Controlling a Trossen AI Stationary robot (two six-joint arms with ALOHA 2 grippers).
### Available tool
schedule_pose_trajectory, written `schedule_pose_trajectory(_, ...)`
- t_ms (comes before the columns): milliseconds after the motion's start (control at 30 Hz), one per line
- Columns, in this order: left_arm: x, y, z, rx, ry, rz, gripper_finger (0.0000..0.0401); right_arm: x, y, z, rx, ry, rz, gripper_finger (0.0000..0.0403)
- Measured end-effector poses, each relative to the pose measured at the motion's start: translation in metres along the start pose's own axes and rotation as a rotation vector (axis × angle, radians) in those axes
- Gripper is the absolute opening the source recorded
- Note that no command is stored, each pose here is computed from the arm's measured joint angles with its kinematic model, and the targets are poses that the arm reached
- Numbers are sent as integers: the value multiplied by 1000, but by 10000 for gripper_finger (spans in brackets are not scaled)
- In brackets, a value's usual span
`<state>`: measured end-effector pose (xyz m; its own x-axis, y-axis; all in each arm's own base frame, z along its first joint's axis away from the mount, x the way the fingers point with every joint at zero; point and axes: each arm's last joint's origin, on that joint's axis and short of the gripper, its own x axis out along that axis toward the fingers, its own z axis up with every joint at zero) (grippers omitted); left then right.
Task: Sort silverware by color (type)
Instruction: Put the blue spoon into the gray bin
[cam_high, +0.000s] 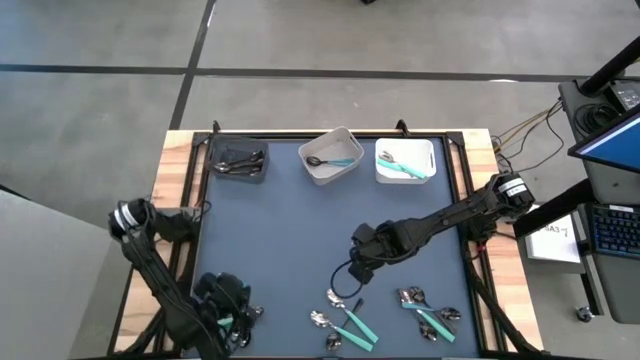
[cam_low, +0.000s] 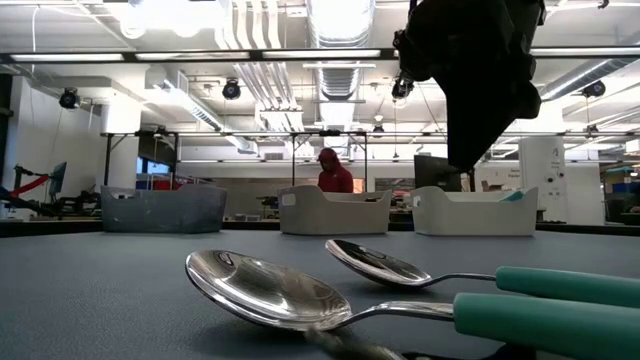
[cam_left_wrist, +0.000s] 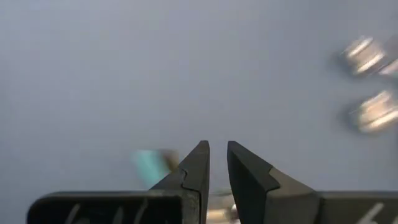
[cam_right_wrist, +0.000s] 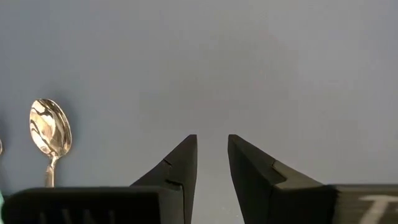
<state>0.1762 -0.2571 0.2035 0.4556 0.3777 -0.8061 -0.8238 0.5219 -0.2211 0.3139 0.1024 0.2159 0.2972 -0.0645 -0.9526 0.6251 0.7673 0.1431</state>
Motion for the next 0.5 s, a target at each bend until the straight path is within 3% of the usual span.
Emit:
schedule_pose_trajectory(100,2,-10,-6,-196,6,-95,39,0,2,1,3,-10,16,80)
schedule_pose_trajectory(233,9,-11,-14,-207,0,-90,39,0,2,1,4,-11,18,80)
schedule_pose_trajectory(400,6,0,-4,-199,-79,-21,44,0,2,1,5,-14,22,79)
schedule_pose_trajectory(500,10,1,8,-303,-143,7,55,0,3,2,6,-22,35,79)
